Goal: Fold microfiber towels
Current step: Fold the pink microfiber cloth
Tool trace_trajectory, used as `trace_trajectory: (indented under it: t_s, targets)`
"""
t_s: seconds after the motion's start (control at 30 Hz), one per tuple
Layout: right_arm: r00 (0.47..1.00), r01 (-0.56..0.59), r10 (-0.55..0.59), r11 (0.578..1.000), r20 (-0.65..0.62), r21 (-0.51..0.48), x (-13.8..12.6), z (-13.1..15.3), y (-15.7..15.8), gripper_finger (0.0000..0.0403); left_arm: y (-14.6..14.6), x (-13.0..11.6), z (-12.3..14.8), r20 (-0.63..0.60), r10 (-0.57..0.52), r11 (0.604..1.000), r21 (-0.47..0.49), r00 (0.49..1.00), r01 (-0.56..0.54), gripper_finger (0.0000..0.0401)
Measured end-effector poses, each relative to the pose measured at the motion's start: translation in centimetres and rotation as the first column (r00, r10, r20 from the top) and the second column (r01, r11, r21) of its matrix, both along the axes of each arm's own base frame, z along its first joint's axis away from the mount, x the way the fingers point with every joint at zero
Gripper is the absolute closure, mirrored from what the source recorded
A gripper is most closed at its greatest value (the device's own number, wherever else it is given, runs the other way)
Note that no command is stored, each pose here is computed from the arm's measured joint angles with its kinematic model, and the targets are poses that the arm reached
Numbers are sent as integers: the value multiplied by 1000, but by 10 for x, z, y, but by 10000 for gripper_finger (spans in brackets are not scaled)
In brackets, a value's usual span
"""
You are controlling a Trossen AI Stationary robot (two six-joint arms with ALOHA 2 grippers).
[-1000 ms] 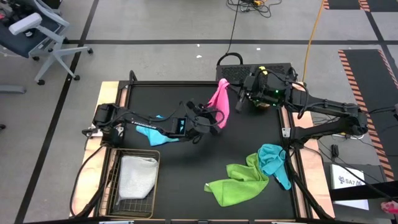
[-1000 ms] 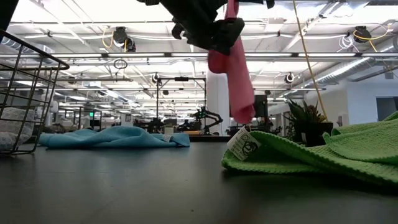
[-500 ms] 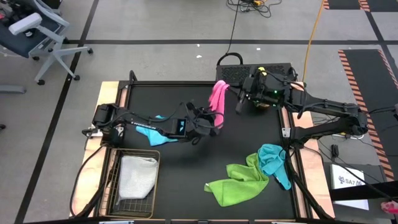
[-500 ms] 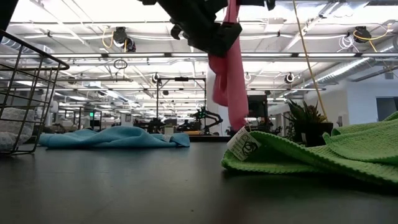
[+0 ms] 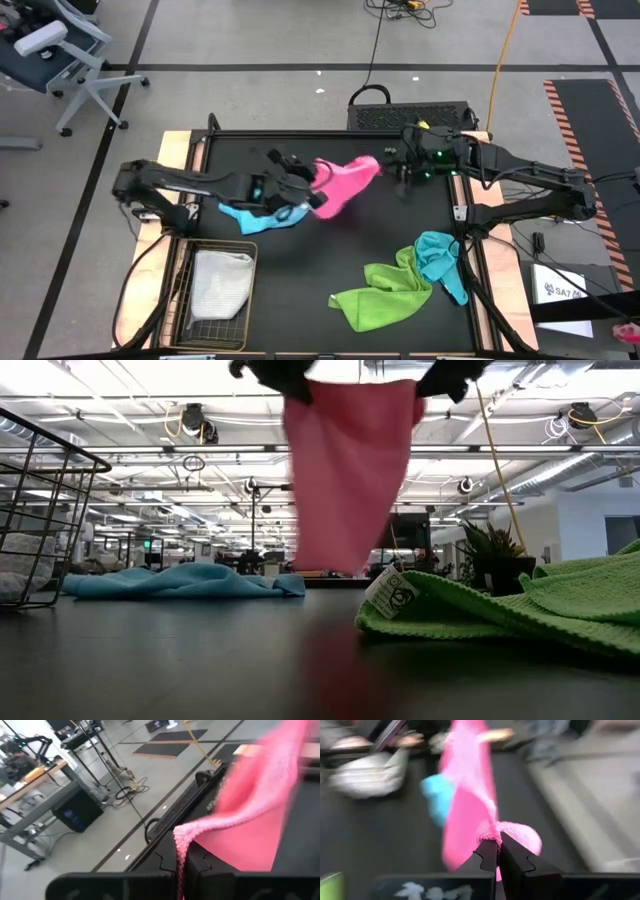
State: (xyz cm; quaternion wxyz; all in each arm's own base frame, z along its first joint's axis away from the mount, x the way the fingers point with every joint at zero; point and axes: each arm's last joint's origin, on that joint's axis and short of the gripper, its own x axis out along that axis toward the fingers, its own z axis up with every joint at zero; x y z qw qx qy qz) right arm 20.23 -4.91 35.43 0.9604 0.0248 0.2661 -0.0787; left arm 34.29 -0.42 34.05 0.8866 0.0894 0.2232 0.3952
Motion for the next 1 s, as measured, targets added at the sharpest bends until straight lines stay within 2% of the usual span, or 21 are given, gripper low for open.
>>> trace_trajectory:
  t_s: [0.13, 0.27, 0.37, 0.43, 0.53, 0.6, 0.7, 0.8, 1.0]
  targets:
    - [991, -136, 133, 971, 28, 198, -10, 3, 10, 403, 1, -23, 25, 68, -49, 998, -42, 997, 52, 399]
    - [989, -148, 139, 955, 55, 258, -14, 6, 13, 403, 0, -34, 39, 129, -105, 990, -85, 986, 116, 399]
    - [972, -234, 223, 912, 71, 336, -15, 6, 16, 403, -2, -33, 38, 132, -159, 978, -116, 978, 175, 399]
    - [966, -259, 243, 905, 90, 337, -15, 8, 17, 403, -3, -32, 36, 131, -199, 965, -148, 971, 218, 400]
    - [987, -156, 140, 950, 77, 270, -14, 8, 13, 403, -2, -28, 32, 146, -203, 955, -187, 968, 229, 400]
    - [998, -50, 43, 984, 42, 173, -15, 6, 7, 403, 2, -27, 28, 132, -179, 958, -202, 975, 204, 399]
    - [997, 75, -75, 997, 21, 2, -17, 7, -6, 403, 17, -27, 28, 128, -118, 973, -185, 985, 140, 400]
    - [983, 184, -181, 968, 30, -171, -17, 10, -22, 403, 44, -29, 30, 111, -53, 986, -150, 992, 69, 399]
    - [955, 295, -270, 857, 118, -422, -15, 22, -53, 403, 101, -32, 29, 154, -37, 975, -210, 987, 69, 399]
